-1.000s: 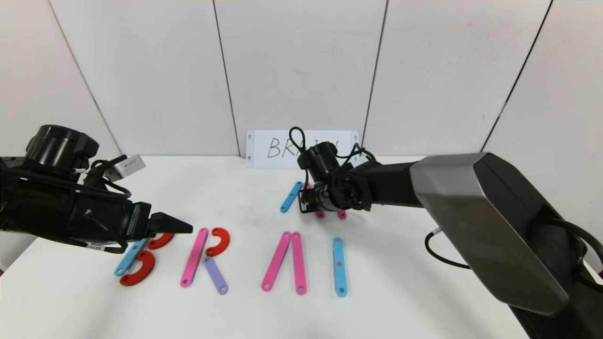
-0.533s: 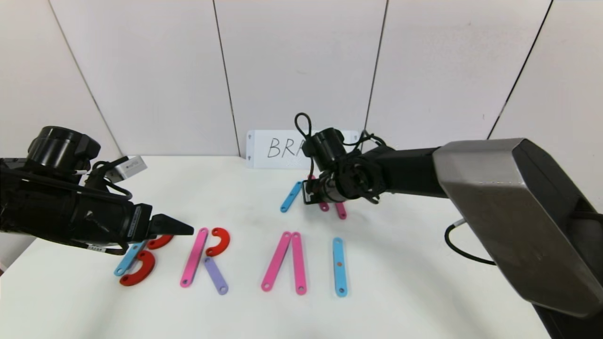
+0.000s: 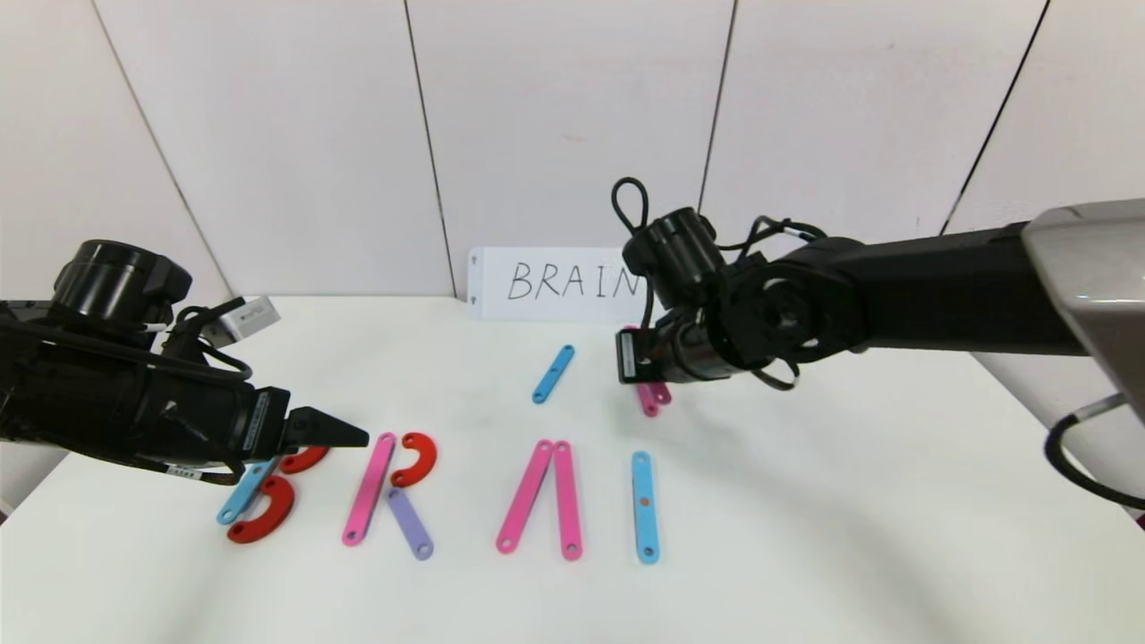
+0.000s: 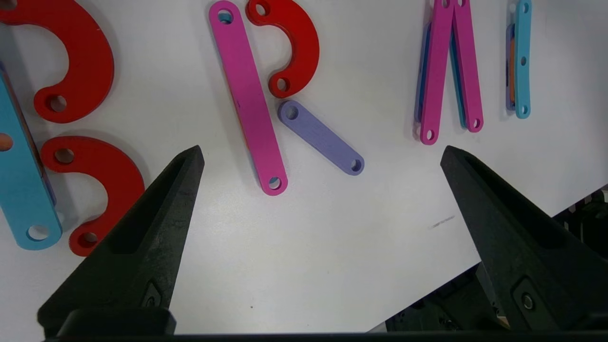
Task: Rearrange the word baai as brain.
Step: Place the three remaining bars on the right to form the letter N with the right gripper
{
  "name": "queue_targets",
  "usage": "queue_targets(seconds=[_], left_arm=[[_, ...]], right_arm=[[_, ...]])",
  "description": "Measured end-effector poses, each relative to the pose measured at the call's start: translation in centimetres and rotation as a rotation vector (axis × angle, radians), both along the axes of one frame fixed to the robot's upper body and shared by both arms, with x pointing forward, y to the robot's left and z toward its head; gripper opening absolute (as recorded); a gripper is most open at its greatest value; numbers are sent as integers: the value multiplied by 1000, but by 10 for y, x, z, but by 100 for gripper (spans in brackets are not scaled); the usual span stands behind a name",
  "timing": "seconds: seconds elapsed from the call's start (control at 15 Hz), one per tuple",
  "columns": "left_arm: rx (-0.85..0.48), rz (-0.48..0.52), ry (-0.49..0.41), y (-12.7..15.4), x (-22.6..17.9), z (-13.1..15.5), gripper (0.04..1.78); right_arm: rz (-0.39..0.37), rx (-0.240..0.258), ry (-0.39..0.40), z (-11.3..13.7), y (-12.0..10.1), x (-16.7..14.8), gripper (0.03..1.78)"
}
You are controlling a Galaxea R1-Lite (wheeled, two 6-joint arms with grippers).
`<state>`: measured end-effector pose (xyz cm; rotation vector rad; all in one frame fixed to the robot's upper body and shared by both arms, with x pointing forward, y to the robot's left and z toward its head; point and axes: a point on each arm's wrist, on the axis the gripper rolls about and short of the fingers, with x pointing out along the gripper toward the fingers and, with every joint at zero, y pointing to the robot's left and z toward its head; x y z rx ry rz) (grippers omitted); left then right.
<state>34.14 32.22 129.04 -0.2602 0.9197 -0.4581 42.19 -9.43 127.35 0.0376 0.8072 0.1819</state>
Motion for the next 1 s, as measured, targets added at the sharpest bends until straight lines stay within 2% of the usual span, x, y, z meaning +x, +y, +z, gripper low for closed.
queue_targets(seconds=[0.13, 0.47, 0.6, 0.8, 1.0], left_arm=[[0, -1, 2, 0, 0, 0, 174], [1, -5, 7, -1, 0, -2, 174], [1, -6, 9, -1, 0, -3, 174], [1, -4, 7, -1, 1, -3, 174], [1, -6, 9, -2, 2, -4, 174]], right_arm=[[-26, -24, 36, -3, -14, -20, 30], [-91, -31, 107, -12, -39, -55, 30], [-90, -29, 113, -18, -44, -60, 30], [-77, 1, 81, -34, -43, -62, 30], [-78, -16, 97, -49, -43, -63, 30]])
